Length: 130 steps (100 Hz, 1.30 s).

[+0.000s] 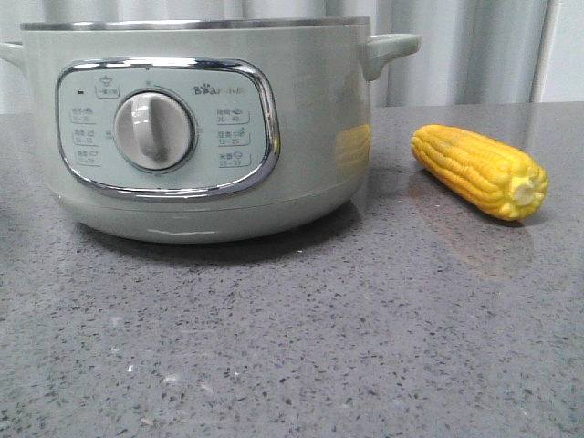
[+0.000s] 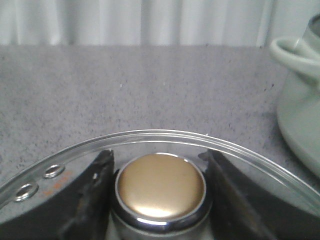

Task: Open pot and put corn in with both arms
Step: 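Lift the glass lid off with the left gripper, set it beside the pot, then lower the right gripper onto the yellow corn cob and grasp it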

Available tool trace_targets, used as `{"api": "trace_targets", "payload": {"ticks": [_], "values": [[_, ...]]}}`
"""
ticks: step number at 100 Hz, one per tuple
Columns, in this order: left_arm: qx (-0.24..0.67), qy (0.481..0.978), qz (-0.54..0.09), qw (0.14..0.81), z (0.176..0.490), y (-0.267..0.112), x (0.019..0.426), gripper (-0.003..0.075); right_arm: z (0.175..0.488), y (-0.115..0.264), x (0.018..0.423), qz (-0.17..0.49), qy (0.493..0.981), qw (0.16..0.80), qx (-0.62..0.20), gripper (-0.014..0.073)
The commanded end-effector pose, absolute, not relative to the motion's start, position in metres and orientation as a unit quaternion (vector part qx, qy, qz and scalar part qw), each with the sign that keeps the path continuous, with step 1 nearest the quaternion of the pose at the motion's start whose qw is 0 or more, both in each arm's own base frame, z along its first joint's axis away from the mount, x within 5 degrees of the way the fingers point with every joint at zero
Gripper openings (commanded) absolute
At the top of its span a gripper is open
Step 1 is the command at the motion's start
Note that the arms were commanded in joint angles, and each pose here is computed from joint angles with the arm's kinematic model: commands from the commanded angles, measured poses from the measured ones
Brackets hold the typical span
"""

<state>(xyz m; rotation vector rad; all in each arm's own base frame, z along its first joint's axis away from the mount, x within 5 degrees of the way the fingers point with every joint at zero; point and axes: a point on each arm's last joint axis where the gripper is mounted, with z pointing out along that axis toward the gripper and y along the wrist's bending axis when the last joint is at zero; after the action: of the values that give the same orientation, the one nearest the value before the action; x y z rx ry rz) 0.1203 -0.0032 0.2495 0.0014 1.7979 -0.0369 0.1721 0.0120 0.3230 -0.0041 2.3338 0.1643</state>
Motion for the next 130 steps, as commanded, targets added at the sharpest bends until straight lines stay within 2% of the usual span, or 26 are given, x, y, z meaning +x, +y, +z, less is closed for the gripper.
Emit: {"api": "trace_targets", "payload": {"ticks": [1,38,51,96,103,120,130], "values": [[-0.010,0.732,-0.013,0.681,0.270,-0.002,0.131,-0.0020,0.345,0.013,0.183,0.068,0.904,0.423,-0.005,0.0314],[0.026,0.750,-0.034,0.660,0.247,-0.018,0.172,-0.0020,0.353,0.015,0.194,0.080,0.902,0.424,-0.001,0.0314],[0.039,0.743,-0.041,0.667,0.240,-0.026,0.184,-0.0020,0.353,0.015,0.194,0.080,0.902,0.424,-0.001,0.0312],[0.043,0.761,-0.040,0.646,0.228,-0.029,0.192,-0.0012,0.350,0.015,0.192,0.082,0.910,0.405,-0.003,0.0312],[0.043,0.761,-0.040,0.646,0.228,-0.029,0.192,0.0041,0.350,0.015,0.191,0.082,0.911,0.404,-0.004,0.0321],[0.042,0.759,-0.040,0.649,0.228,-0.029,0.192,0.0305,0.344,0.021,0.195,0.100,0.923,0.371,-0.030,0.0388],[0.040,0.757,-0.041,0.650,0.229,-0.028,0.193,0.0349,0.342,0.029,0.203,0.113,0.926,0.356,-0.050,0.0388]]}}
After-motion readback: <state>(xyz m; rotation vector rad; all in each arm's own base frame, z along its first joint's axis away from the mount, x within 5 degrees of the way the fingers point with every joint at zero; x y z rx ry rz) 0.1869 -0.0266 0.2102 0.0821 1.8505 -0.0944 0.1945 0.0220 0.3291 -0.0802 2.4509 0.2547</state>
